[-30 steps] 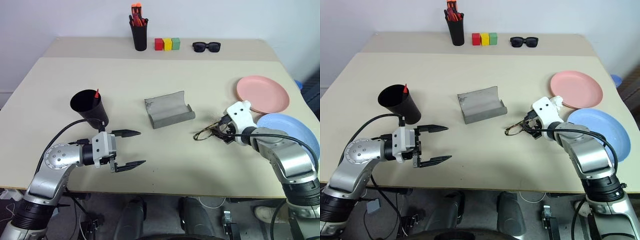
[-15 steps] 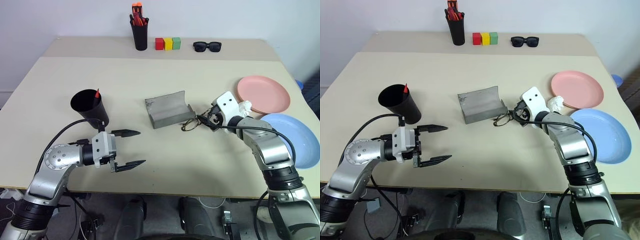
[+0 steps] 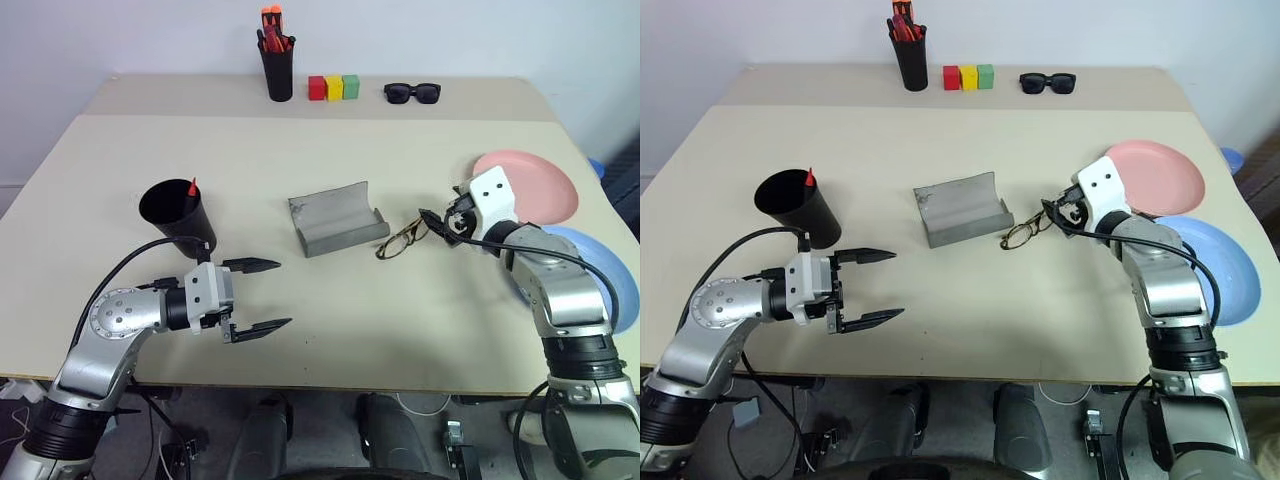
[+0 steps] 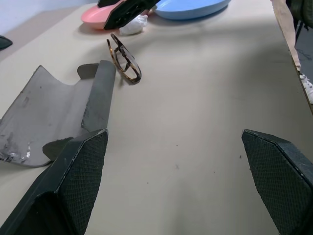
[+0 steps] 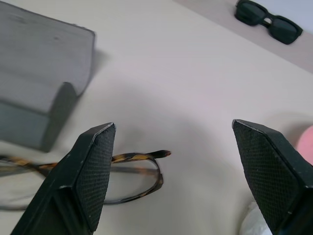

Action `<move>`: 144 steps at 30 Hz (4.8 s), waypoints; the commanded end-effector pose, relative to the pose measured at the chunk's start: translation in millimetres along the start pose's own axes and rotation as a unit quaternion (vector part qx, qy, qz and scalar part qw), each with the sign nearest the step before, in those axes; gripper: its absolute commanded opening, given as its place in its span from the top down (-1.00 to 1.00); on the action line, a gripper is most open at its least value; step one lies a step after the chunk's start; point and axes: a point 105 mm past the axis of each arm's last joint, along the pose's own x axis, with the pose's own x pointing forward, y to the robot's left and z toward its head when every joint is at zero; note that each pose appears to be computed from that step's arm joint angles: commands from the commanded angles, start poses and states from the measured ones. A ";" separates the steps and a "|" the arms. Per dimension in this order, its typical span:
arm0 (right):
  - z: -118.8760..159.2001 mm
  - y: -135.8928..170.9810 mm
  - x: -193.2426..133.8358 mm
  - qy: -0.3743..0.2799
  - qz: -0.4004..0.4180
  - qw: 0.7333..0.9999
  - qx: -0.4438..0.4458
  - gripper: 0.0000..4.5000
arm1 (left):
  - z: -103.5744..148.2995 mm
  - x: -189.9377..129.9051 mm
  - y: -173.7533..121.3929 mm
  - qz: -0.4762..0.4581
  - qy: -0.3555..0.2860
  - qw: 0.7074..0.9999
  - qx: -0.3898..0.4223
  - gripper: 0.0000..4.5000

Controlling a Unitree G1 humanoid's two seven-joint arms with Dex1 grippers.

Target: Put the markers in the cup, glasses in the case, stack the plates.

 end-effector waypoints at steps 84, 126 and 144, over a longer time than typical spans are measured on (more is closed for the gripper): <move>-10.0 -27.5 -56.6 -0.018 0.010 0.999 -0.038 -0.73 | 27.1 3.7 -8.9 -0.010 -0.081 0.987 -0.138 -1.00; -36.2 -63.0 -29.4 0.017 -0.056 0.996 -0.074 -0.73 | 30.5 -3.2 -17.0 0.021 -0.072 0.988 -0.132 -1.00; 4.0 -47.2 29.4 -0.053 -0.008 0.994 -0.094 -0.73 | 30.7 -2.1 -20.4 0.026 -0.075 0.987 -0.137 -1.00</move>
